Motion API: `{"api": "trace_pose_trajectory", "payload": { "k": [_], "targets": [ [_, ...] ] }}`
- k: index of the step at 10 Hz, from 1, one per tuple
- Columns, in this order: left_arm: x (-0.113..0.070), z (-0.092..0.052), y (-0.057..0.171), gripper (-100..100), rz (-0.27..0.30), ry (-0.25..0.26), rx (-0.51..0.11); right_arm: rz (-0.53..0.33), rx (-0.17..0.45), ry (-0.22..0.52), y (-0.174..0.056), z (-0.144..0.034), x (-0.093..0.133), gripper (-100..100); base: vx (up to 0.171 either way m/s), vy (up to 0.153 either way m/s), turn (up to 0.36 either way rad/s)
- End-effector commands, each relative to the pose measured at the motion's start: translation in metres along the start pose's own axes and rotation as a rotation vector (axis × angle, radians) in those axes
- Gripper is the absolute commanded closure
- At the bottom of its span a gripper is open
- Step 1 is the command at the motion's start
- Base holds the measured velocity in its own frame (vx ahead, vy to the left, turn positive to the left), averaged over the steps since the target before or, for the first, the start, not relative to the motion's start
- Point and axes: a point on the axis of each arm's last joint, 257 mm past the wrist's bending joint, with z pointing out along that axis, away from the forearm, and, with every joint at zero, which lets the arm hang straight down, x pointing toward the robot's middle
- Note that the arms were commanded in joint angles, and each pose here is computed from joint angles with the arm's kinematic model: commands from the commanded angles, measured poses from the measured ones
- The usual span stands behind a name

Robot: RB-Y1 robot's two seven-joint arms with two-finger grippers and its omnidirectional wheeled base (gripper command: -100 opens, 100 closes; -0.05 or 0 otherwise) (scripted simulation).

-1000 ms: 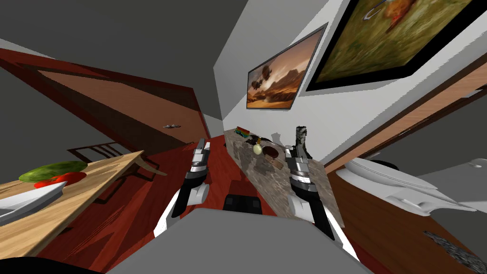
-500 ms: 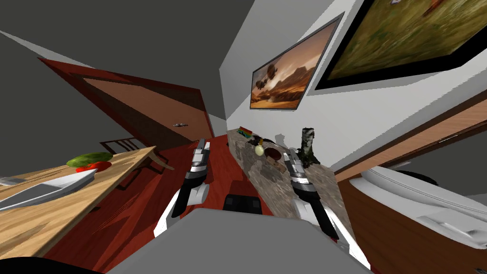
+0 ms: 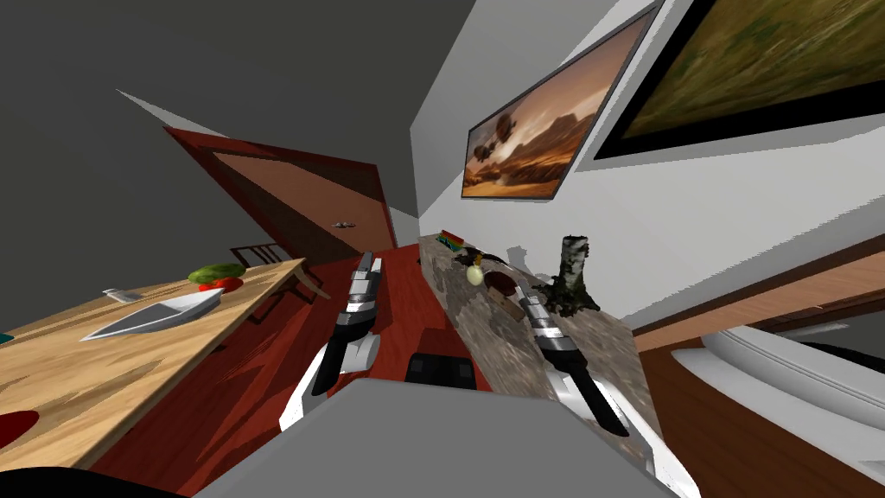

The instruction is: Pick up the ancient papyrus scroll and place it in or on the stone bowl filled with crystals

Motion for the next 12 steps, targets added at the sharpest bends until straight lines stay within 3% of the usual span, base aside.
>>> {"api": "trace_pose_trajectory", "payload": {
  "k": [1, 6, 12],
  "targets": [
    [0.000, 0.000, 0.000, 0, 0.000, 0.000, 0.000, -0.021, 0.018, 0.016, -0.011, 0.000, 0.002, -100, -0.007, -0.034, 0.034],
    [0.000, 0.000, 0.000, 0, 0.000, 0.000, 0.000, -0.181, 0.128, 0.148, -0.067, -0.018, 0.002, -100, -0.014, -0.036, 0.136],
    [0.000, 0.000, 0.000, 0, 0.000, 0.000, 0.000, -0.362, 0.208, 0.305, -0.114, -0.039, -0.004, -100, -0.029, -0.024, 0.106]
  ]
}}
